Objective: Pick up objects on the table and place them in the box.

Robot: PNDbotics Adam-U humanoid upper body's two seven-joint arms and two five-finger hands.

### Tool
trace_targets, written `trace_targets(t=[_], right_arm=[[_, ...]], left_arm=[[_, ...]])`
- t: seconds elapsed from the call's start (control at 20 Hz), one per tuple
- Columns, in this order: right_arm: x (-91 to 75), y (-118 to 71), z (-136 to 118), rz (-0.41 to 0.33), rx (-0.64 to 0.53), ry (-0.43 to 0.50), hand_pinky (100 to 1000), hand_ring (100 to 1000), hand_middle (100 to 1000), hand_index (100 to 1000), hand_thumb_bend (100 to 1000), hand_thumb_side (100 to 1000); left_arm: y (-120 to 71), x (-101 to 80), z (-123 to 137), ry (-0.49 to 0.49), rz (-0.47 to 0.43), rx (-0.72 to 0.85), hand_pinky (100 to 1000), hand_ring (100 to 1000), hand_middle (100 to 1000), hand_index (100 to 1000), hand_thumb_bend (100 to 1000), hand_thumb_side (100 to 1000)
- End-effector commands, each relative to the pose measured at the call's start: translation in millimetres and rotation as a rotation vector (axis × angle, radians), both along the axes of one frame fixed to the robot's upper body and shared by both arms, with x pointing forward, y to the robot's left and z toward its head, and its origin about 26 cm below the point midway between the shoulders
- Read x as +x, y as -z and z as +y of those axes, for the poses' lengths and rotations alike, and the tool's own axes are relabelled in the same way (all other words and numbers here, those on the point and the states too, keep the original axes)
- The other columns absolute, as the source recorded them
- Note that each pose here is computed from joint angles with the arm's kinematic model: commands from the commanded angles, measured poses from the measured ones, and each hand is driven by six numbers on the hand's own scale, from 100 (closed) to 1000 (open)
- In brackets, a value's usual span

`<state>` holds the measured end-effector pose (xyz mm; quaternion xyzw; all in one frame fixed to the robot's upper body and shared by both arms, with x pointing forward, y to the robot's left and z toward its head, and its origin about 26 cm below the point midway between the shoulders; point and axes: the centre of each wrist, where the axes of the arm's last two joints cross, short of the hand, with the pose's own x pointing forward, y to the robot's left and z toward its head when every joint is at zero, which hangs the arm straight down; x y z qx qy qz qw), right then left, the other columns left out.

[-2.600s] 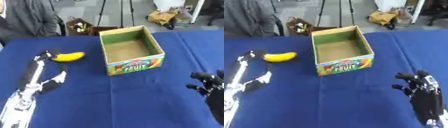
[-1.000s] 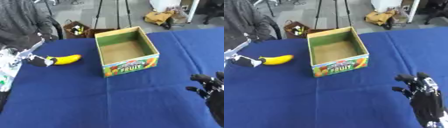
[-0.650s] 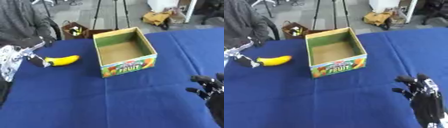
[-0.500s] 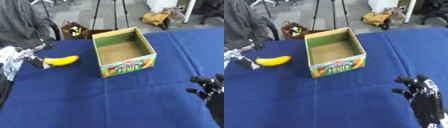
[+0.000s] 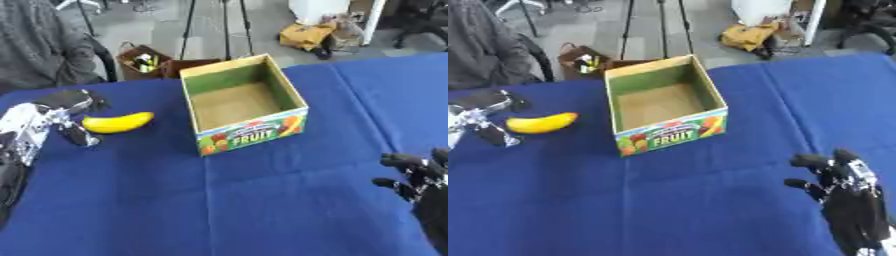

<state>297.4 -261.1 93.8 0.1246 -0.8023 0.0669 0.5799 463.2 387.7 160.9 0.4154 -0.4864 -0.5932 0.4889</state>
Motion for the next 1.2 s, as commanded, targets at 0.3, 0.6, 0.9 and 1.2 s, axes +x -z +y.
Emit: trace_targets(t=[0.3,0.6,0.9,1.2], right_arm=[[0.0,-7.2,-0.4,-0.026,-0.028,-0.021,702,984,663,714,100,1000],[0.2,-8.0,0.4,-0.029,-0.033,-0.027,702,984,663,714,100,1000],[0.4,-8.3,1.1,-0.031,-0.036,-0.029,702,984,663,714,100,1000],[0.7,-8.7,1.8,-0.033,-0.039,-0.031,701,984,663,714,100,1000]], left_arm=[[-10.8,0.5,13.8,-0.066,-0.075,-0.03,839,734,686,853,422,100],[-9.1,0.7,16.2,-0.079,-0.11,-0.05,839,735,685,852,409,100],[-5.0,0.6,17.2,-0.094,-0.123,-0.063,839,735,684,853,399,100],[0.1,0.0,18.8,-0.107,-0.117,-0.068,840,736,689,853,395,100]])
